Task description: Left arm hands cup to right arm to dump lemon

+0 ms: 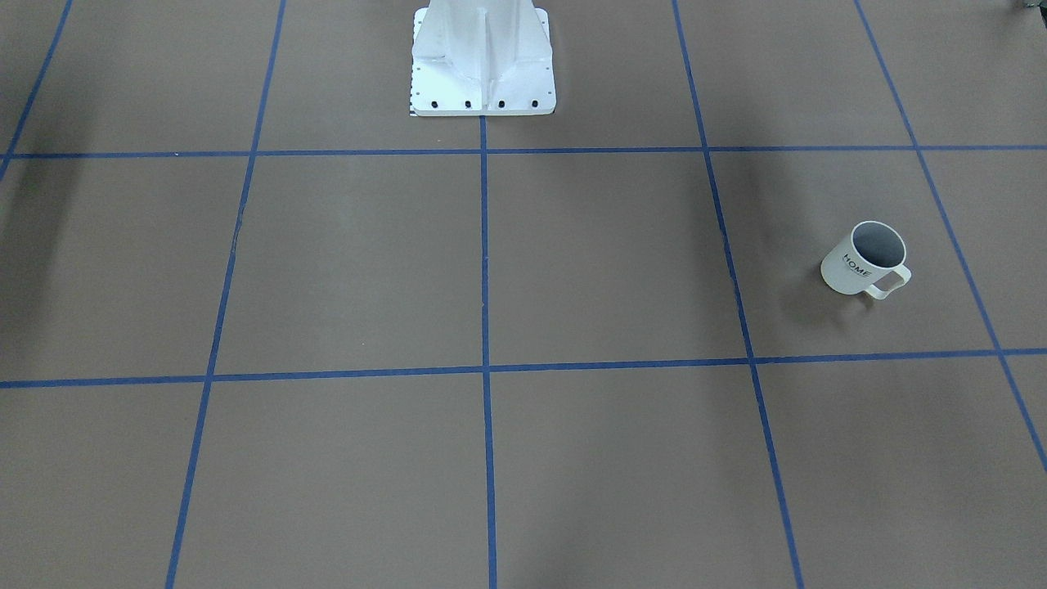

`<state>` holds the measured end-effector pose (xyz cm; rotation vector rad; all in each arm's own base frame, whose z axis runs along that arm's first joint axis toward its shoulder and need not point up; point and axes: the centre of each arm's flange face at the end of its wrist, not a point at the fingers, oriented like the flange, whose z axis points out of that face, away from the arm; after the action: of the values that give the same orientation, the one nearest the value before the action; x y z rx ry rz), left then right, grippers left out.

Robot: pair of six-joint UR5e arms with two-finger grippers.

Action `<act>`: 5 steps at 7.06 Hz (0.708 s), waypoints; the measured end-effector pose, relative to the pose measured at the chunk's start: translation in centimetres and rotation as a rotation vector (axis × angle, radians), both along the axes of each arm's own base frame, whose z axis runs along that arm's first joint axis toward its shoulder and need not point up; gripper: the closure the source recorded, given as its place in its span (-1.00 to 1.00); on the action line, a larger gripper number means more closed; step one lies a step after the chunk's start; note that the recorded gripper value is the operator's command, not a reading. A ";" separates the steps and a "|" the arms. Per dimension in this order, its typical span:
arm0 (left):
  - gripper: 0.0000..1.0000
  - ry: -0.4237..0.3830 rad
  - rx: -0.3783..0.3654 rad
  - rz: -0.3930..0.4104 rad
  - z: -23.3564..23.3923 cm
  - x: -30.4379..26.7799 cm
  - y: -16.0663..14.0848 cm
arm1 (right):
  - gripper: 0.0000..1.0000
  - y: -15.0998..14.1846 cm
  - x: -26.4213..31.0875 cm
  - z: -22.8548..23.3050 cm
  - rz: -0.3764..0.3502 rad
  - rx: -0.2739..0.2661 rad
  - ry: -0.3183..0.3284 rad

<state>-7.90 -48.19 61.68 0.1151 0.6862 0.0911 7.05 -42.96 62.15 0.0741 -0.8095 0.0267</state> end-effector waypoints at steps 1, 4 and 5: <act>-1.00 0.000 -0.001 0.000 0.1 0.0 0.0 | -0.99 0.0 0.0 0.0 -0.002 0.001 0.000; -1.00 0.005 -0.001 0.000 0.1 0.0 0.0 | -0.99 0.0 0.0 0.0 -0.004 0.004 -0.002; -1.00 0.006 -0.001 0.001 0.1 0.0 0.0 | -0.99 -0.1 -0.1 0.0 -0.005 0.005 -0.003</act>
<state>-7.85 -48.18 61.77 0.1142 0.6923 0.0909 7.00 -43.02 62.12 0.0773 -0.8124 0.0203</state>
